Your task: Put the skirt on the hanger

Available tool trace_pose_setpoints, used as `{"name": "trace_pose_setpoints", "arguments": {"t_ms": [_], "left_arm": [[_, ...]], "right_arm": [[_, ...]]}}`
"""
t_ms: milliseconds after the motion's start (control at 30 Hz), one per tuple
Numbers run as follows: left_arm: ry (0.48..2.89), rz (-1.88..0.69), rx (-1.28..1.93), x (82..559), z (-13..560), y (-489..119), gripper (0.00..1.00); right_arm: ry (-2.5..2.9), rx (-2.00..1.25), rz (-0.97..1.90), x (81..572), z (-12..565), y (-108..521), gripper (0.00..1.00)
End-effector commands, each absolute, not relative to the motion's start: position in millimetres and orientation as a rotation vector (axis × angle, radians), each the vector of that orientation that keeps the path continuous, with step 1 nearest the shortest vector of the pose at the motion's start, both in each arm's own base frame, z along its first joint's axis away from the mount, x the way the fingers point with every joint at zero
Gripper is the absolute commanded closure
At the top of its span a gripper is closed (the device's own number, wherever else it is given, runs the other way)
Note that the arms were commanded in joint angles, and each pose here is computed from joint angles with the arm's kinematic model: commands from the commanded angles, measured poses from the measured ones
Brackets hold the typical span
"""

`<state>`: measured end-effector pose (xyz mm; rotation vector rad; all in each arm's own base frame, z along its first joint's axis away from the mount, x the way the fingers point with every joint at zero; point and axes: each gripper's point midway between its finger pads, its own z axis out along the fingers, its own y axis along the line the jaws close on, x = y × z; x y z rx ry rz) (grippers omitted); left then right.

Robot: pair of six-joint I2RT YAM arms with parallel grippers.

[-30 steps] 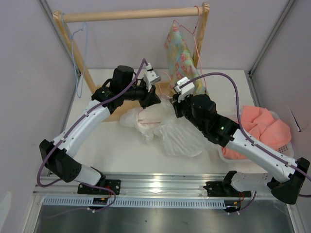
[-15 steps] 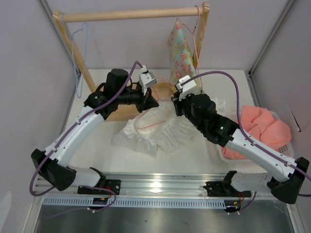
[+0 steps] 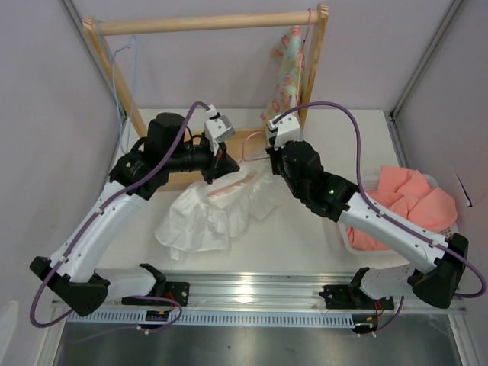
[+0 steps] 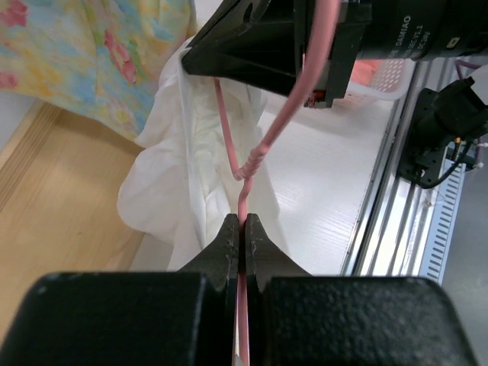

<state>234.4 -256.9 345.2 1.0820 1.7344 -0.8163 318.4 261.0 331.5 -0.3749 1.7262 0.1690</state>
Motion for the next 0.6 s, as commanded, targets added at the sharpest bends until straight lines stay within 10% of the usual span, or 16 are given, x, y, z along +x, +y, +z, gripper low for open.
{"name": "trace_pose_setpoints", "arguments": {"t_ms": [0,100,167,333,567], "left_arm": [[1.659,-0.792,1.019,220,374,-245,1.00],[1.681,-0.774,0.983,219,375,-239,1.00],[1.693,-0.749,0.953,221,377,-234,1.00],[1.706,-0.757,0.907,205,379,-222,1.00],[1.806,-0.819,0.924,186,351,-218,1.00]], "right_arm": [[1.678,-0.276,0.169,324,362,249,1.00],[1.671,-0.291,0.198,321,367,252,0.99],[1.672,-0.280,0.223,319,370,253,0.72],[1.678,-0.255,0.247,312,376,247,0.41],[1.680,-0.178,0.330,299,388,237,0.27]]}}
